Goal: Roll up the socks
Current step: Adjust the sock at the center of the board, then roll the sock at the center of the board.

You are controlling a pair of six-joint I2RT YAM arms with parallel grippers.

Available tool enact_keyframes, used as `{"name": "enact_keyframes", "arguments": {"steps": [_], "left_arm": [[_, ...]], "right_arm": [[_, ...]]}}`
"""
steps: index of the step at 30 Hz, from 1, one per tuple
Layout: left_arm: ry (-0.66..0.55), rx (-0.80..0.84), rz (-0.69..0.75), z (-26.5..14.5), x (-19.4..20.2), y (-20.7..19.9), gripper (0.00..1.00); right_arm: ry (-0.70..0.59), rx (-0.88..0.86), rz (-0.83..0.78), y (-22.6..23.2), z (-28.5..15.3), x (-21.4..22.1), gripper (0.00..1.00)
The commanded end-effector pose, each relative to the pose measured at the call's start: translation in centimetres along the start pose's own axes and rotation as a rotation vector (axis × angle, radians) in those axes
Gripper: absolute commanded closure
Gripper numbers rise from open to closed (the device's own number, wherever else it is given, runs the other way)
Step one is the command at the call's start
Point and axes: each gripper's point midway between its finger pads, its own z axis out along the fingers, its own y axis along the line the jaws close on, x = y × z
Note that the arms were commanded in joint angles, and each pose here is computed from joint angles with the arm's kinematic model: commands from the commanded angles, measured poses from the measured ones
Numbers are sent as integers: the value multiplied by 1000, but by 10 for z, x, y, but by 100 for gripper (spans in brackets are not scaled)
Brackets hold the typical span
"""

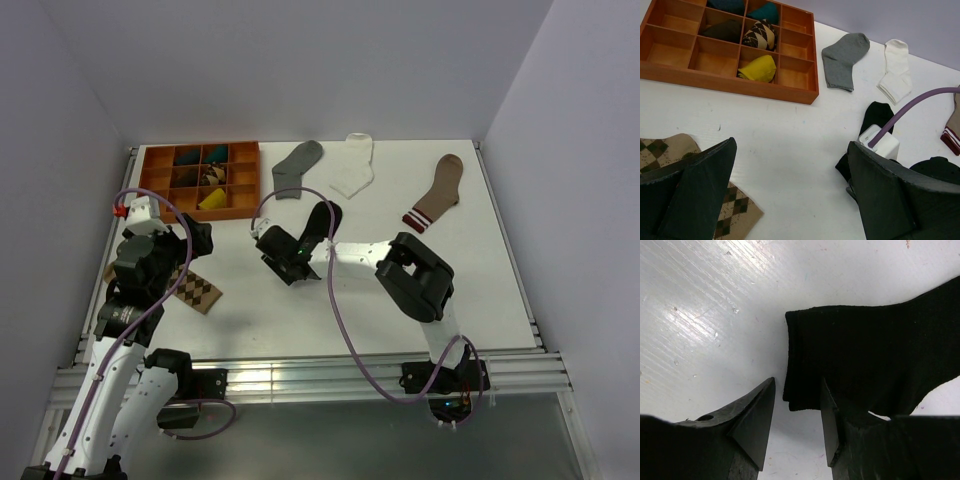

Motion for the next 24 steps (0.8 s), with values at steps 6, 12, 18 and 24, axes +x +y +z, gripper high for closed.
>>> {"name": "enact_keyframes", "arguments": {"steps": [6,12,18,24], "left_arm": [[-29,3,-16,-1,-7,-2,1],[-30,4,-16,-1,-8,-2,0],[-32,5,-16,-2,-8,-2,1],[-30,5,-16,-2,-8,-2,1]], "right_arm": [[-67,41,28,-6,-15,-21,51],[-72,49,31,-6,-18,-20,51],[-73,43,29,-1,-18,-20,58],[-60,45,28,1,-16,-16,60]]}}
